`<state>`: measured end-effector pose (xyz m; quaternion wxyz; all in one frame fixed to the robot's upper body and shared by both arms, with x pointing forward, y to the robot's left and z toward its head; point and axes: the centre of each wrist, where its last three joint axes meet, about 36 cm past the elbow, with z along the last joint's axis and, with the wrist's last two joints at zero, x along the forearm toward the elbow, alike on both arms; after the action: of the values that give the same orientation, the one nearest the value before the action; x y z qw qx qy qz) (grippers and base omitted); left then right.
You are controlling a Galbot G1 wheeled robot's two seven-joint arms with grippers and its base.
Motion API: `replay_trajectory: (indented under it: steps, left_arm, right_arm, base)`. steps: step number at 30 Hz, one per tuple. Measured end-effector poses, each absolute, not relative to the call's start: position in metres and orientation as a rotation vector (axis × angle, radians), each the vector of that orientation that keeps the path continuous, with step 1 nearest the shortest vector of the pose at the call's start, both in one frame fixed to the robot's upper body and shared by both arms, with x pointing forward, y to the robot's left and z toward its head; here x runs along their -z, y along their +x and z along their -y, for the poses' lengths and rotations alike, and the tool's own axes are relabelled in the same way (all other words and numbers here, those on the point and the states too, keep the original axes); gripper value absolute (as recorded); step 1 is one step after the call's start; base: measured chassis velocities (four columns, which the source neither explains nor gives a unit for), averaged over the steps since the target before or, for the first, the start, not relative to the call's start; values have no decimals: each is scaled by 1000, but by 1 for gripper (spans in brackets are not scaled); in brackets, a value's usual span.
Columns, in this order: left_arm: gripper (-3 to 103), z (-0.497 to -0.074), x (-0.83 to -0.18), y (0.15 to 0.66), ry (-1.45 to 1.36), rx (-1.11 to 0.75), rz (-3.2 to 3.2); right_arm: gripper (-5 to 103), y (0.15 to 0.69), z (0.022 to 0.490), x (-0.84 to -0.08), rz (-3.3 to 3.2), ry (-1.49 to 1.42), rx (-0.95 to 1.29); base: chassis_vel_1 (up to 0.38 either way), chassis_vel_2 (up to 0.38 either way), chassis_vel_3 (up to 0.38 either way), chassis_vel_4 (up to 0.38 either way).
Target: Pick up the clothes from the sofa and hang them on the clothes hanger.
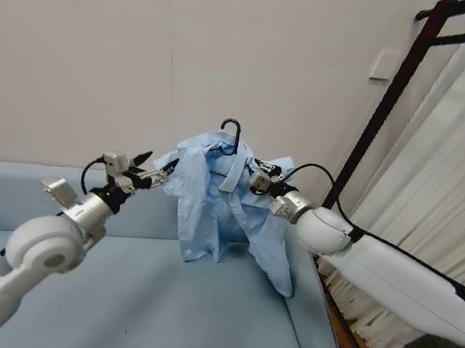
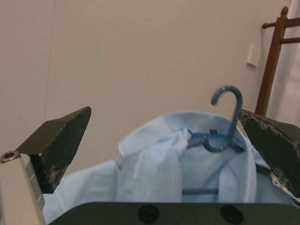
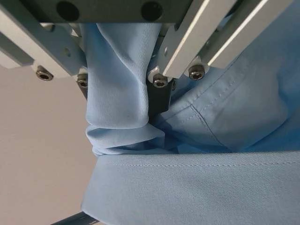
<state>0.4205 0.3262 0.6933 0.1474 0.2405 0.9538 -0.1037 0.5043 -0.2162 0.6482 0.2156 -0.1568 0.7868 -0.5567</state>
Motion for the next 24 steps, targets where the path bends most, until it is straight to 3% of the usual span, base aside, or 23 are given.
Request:
replay_trajectory:
  steps: [11, 24]
  left_arm:
    - [100, -377, -747, 458, 732, 501, -2966]
    - [100, -383, -731, 496, 939, 608, -3015]
  right_arm:
    - [10, 521, 180, -638, -2178, -548, 1422]
    - [10, 522, 184, -640, -2179, -558, 1372]
  base:
    - [0, 0, 0, 0]
    - [0, 0, 0, 0]
